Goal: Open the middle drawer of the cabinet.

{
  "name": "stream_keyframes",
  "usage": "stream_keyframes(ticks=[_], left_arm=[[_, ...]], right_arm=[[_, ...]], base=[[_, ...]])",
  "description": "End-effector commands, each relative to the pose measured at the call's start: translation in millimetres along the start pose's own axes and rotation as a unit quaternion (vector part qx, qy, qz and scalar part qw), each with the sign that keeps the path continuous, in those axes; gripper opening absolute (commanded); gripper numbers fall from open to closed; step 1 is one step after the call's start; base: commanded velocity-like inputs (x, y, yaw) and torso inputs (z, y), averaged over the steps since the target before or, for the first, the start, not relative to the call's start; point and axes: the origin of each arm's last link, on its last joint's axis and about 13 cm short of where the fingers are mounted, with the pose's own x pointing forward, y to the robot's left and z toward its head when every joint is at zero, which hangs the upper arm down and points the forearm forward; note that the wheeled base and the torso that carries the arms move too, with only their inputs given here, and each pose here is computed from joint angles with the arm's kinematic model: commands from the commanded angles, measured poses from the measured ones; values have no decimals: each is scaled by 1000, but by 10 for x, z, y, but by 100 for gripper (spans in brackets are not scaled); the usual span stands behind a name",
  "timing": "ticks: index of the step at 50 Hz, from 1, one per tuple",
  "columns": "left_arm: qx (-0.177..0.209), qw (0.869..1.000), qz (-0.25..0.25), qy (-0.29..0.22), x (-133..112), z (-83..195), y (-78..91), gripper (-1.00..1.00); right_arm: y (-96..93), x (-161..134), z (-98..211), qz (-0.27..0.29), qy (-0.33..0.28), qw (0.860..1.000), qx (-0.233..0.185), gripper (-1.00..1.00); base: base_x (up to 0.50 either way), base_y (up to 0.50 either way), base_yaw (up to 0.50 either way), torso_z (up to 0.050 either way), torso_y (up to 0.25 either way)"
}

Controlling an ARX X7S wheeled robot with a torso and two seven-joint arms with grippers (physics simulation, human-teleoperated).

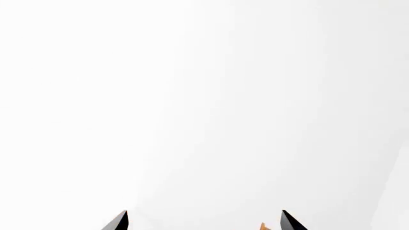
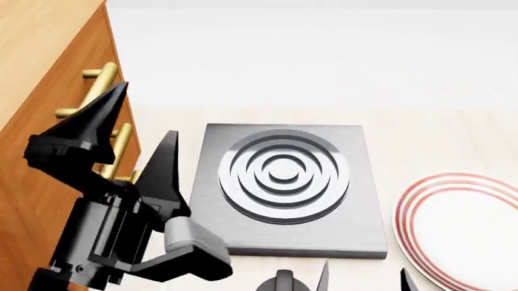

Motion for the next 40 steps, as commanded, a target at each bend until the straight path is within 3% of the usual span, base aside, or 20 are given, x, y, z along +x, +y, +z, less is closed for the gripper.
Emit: stream_keyframes(ticks=[1,21,29,40], left_arm=[[60,997,-39,25,364,-16,-95,100],[73,993,-61,77,766,-230,-466,100],[64,991,-73,91,795,-279,-567,100],[65,988,-101,102,753,-372,-836,100]], right_arm=[[3,-5,2,3,3,1000,-2,100],[9,-12,0,3,5,1000,-2,100],[8,-12,0,2,6,1000,-1,100],[5,-15,4,1,5,1000,0,100]], base=[[0,0,0,0,0],[0,0,0,0,0],[0,0,0,0,0],[0,0,0,0,0]])
